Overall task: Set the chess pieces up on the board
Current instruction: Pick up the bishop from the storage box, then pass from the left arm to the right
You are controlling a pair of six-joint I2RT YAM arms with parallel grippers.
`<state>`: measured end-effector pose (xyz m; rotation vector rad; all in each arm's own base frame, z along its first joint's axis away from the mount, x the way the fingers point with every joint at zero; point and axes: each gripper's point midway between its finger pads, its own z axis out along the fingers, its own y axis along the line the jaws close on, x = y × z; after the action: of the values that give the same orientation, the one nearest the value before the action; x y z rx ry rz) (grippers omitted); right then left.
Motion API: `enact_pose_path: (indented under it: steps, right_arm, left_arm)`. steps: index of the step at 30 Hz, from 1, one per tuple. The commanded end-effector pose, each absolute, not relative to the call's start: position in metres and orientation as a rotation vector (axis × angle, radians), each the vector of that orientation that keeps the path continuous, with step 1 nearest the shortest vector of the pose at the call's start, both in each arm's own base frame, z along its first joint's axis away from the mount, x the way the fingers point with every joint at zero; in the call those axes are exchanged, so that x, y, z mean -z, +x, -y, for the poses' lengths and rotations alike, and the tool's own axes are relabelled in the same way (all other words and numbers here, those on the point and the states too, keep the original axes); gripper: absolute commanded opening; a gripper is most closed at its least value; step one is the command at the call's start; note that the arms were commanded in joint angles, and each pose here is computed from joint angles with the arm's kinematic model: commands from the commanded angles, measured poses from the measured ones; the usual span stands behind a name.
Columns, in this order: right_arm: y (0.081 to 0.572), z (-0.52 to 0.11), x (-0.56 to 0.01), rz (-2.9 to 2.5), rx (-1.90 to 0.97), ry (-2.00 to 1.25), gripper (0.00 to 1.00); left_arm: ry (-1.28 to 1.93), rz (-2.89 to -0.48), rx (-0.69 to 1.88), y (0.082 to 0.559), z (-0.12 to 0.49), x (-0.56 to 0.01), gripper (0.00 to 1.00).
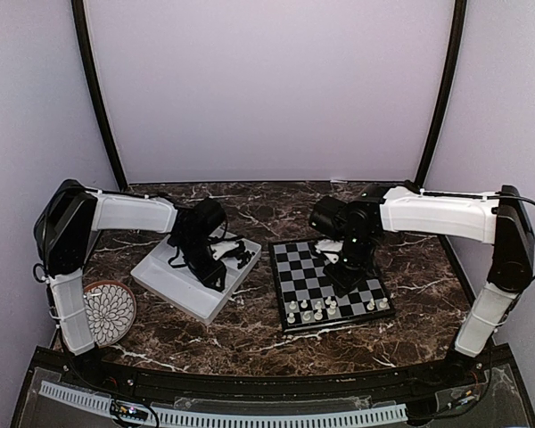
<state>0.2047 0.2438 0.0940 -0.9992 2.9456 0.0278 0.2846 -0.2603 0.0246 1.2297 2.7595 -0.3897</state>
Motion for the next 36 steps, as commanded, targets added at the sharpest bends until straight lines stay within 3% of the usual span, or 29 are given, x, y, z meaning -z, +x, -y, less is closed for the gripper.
enact_pose_path:
  steps: [1,6,11,19,27,36]
  right_arm:
    - [0.204,-0.25,-0.101,-2.914,-0.076,-0.996,0.21]
    - [0.208,-0.254,-0.103,-2.904,-0.079,-1.001,0.2]
    - [0.209,-0.255,-0.105,-2.9,-0.078,-1.002,0.2]
    - [0.222,-0.269,-0.127,-2.845,-0.158,-0.942,0.2]
    - [0.258,-0.307,-0.175,-2.777,-0.559,-0.745,0.2]
    - [0.286,-0.357,-0.245,-2.543,-1.395,-0.537,0.32]
  left_arm:
    - [1.273,-2.743,0.375,0.273,0.256,-0.025,0.31]
    - [1.309,-2.731,0.291,0.275,0.255,-0.019,0.29]
    - [1.322,-2.73,0.268,0.272,0.257,-0.02,0.18]
    - [1.176,-2.709,0.223,0.281,0.245,-0.062,0.1]
    - [1.004,-2.53,0.416,0.299,0.273,-0.151,0.1]
    - [0.964,-2.278,0.796,0.292,0.342,-0.229,0.11]
